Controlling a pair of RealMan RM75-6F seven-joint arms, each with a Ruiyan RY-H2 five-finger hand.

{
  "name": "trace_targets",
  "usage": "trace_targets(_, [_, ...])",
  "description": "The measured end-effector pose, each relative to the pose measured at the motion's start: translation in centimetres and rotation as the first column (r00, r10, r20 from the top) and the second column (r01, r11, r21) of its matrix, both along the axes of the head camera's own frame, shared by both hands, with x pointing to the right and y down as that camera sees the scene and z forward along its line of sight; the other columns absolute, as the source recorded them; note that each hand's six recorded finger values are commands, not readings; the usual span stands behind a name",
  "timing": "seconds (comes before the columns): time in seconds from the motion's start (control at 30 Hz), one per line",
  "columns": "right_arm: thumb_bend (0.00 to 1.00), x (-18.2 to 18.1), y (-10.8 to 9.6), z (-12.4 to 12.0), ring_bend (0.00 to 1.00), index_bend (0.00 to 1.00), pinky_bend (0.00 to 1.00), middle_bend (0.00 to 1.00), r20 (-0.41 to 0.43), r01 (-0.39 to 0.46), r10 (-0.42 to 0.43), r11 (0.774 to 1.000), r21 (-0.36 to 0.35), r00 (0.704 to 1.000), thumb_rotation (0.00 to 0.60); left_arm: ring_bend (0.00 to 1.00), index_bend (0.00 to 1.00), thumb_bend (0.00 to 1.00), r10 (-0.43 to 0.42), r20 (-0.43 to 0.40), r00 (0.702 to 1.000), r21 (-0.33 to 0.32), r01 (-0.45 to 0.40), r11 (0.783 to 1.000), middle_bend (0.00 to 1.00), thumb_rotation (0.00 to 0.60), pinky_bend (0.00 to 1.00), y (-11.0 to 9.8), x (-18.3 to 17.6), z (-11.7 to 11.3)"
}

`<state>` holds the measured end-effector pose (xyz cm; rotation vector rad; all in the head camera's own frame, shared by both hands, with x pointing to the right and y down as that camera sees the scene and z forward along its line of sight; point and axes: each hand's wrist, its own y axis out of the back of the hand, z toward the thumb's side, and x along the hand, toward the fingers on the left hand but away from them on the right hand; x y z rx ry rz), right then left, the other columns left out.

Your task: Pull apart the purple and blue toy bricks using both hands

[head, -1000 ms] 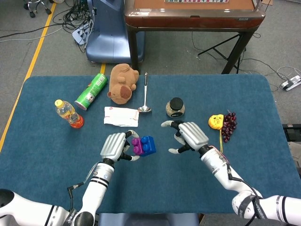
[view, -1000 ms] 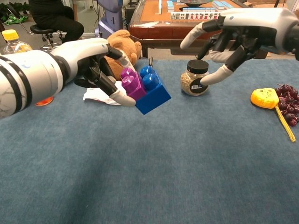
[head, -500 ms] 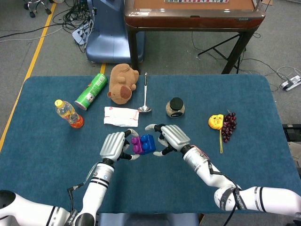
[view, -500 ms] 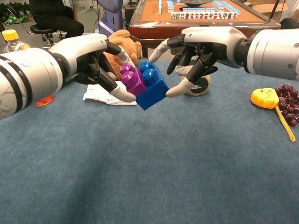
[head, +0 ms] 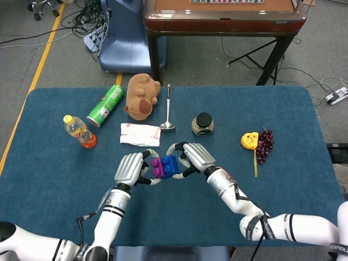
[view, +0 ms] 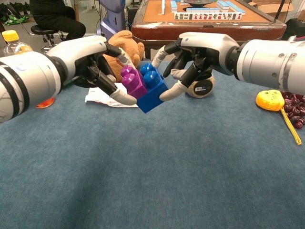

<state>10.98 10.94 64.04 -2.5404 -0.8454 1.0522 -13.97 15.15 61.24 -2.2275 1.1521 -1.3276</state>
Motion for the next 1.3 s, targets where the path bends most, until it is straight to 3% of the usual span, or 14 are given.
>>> trace_targets(0.33, [0.11, 0.0, 0.1, 0.3, 1.00, 0.65, 1.00, 1.00, -0.016, 0.011, -0.011, 1.000, 0.021, 1.000, 0.600, 0.86, 0.68, 0.17, -0.013, -0.023, 1.000, -0.028, 0.012, 1.000, 1.00, 0.600, 1.00, 0.3, 0.0, 0.3])
trace_targets(1.0, [0.12, 0.9, 0.3, 0.9, 1.00, 0.65, 1.00, 1.00, -0.082, 0.052, -0.048, 0.997, 0.051, 0.996, 0.600, 0.86, 0.68, 0.17, -0.033, -0.025, 0.999, -0.054, 0.032, 0.998, 1.00, 0.600, 1.00, 0.2, -0.8, 0.8])
trace_targets(1.3, [0.12, 2.8, 0.1, 1.2, 1.00, 0.65, 1.00, 1.00, -0.198, 0.116, -0.094, 0.988, 0.104, 0.976, 0.600, 0.86, 0.67, 0.17, -0.015, 0.028, 0.999, -0.080, 0.017, 0.997, 1.00, 0.600, 1.00, 0.9, -2.4, 2.1])
